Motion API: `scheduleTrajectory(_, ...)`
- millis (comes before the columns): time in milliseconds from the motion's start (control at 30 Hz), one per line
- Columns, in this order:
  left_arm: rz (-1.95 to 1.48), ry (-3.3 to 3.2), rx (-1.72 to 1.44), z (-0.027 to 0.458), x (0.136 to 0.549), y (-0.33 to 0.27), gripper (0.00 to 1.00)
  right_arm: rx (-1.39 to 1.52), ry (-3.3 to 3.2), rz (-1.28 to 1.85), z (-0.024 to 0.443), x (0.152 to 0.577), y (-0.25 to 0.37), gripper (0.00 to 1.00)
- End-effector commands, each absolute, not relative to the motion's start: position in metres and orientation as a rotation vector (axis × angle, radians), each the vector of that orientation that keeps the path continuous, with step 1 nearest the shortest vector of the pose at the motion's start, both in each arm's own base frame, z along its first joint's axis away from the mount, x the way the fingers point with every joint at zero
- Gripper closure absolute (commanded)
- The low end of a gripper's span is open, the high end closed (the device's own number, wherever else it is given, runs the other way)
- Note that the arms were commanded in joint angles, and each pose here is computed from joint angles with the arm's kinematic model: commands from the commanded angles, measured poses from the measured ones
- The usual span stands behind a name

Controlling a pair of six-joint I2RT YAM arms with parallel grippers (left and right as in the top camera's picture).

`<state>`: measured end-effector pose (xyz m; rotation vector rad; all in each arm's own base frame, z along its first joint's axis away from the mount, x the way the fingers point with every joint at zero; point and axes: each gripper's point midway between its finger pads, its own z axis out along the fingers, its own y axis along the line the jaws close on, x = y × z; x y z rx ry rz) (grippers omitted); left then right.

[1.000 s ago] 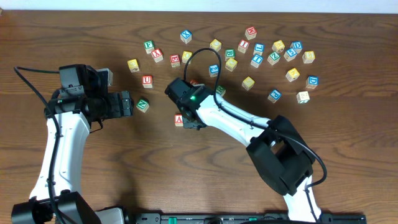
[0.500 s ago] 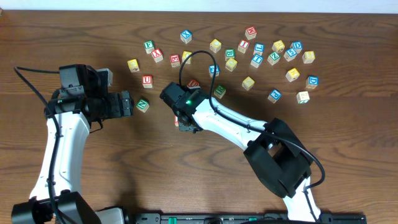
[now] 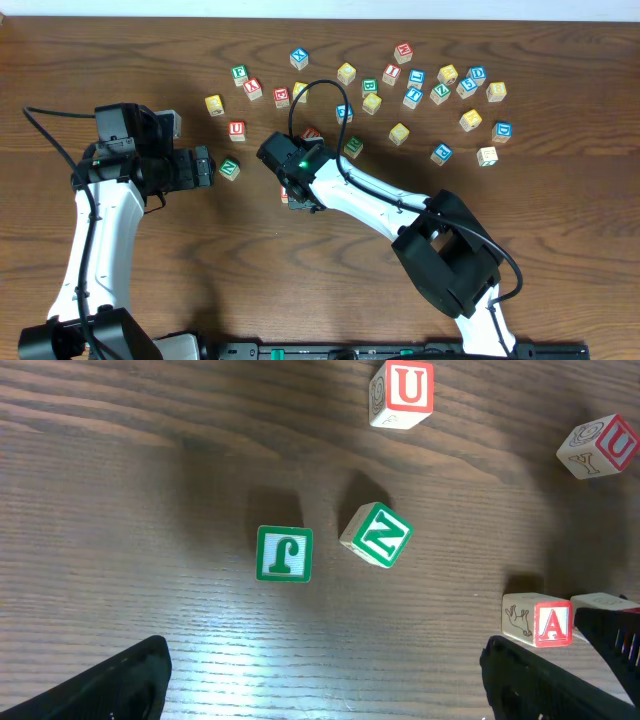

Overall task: Spell out AI2
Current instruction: 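Lower the I block beside the right of the A block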

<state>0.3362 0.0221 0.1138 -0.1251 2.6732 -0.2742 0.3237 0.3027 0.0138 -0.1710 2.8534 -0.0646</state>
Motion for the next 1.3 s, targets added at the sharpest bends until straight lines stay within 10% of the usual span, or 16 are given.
scheduleTrajectory(0,-0.273,2.642,-0.091,0.1251,0.3407,0.0223,0.03,-0.15,2.835,-0.096,0.0141,0.3241,0.2988,0.93)
scheduleTrajectory(1267,-0.274,2.643,-0.092,0.1246,0.3407,0.0222,0.03,-0.151,2.839,-0.1,0.0138,0.3232,0.2981,0.61)
